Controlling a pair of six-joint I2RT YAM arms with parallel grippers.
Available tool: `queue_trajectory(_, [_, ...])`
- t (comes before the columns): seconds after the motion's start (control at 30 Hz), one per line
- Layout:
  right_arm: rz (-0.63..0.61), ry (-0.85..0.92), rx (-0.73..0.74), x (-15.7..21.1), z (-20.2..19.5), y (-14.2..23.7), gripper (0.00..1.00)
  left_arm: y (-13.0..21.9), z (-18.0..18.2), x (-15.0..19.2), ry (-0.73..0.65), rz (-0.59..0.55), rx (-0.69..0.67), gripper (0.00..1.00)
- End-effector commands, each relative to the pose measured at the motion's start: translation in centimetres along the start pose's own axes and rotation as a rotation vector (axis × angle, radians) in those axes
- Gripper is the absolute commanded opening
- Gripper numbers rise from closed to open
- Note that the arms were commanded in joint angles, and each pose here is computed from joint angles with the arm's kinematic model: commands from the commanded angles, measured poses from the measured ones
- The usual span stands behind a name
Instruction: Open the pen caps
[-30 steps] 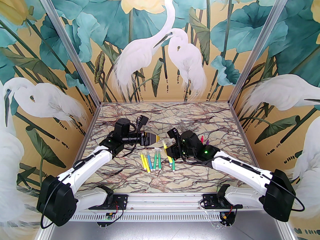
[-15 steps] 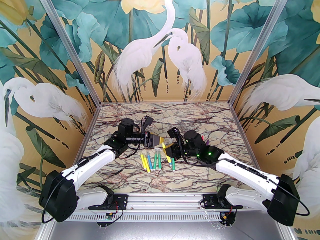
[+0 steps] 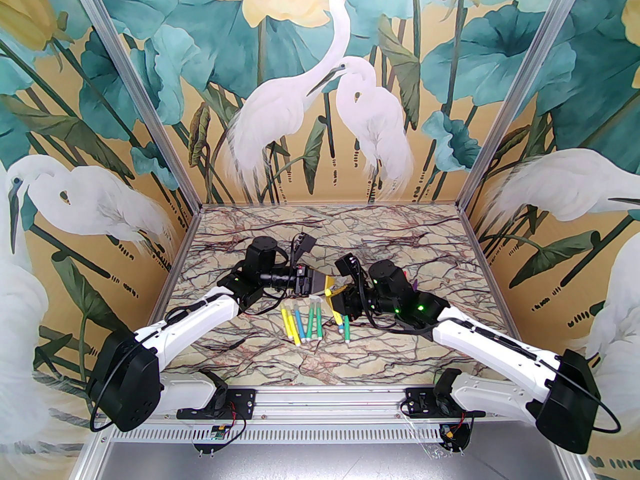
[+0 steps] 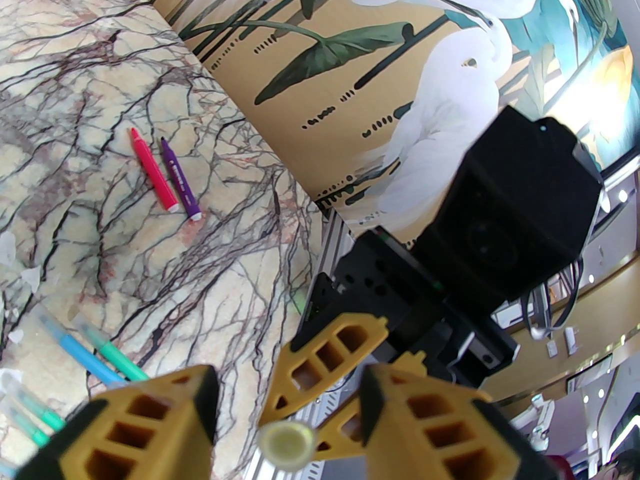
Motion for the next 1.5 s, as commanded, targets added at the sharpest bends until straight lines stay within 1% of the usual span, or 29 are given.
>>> queue_trajectory(0.0, [-0.031,0.031,-0.009,-0.6,0.4,0.3,0.1,-0.4,-0.8,-0.8,-0.033,0.009,0.042,0.42])
queue_trajectory(0.13, [-0.031,0.03,-0.003,-0.6,0.4,0.3,0.1,-0.6,-0.9,-0.8,-0.036,0.013,0.047,0.32])
queue_trajectory(0.27, [-0.035,0.033,0.003,-0.6,0.3,0.4,0.1,-0.7,-0.8,-0.8,-0.034,0.017,0.047,0.26])
queue_trajectory(0.53, [-0.045,0.031,0.017,-0.5,0.3,0.5,0.11,-0.7,-0.9,-0.7,-0.029,0.017,0.046,0.11])
queue_trajectory(0.57, [-0.043,0.03,0.018,-0.4,0.3,0.6,0.13,-0.7,-0.9,-0.7,-0.03,0.016,0.046,0.09])
queue_trajectory(0.67, [-0.04,0.029,0.027,-0.2,0.2,0.6,0.28,-0.7,-1.0,-0.8,-0.03,0.01,0.043,0.07])
queue_trajectory(0.77, [-0.03,0.026,0.031,0.2,0.1,0.5,0.38,-0.6,-1.0,-0.9,-0.024,-0.001,0.029,0.05])
queue_trajectory(0.8, [-0.027,0.024,0.03,0.3,0.0,0.4,0.4,-0.6,-1.0,-1.0,-0.021,-0.007,0.022,0.04])
queue_trajectory(0.97, [-0.012,0.009,0.016,1.0,-0.2,-0.1,0.44,-0.6,-1.1,-1.5,-0.011,-0.029,-0.001,0.0])
queue_trajectory(1.1, [-0.006,0.002,0.006,1.3,-0.3,-0.6,0.44,-0.6,-1.3,-1.8,-0.003,-0.038,-0.003,0.0])
queue_trajectory(1.3, [-0.015,0.002,-0.017,1.2,-0.2,-0.7,0.32,-0.6,-1.2,-1.8,0.002,-0.041,-0.006,0.0])
queue_trajectory(1.47, [-0.008,0.002,-0.03,1.3,-0.2,-1.0,0.27,-0.6,-1.2,-1.8,0.007,-0.047,-0.011,0.0])
Point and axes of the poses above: each hand's point on the last joint's axis, 136 mm out from that joint toward the fingers, its own y axis back along the fingers, its own z axis along the line the jaws close on, x = y × z, the point moved 10 cm from there along y, back along the fingers, and after that the axes turned 8 degrees about y, right-handed, at the moved point
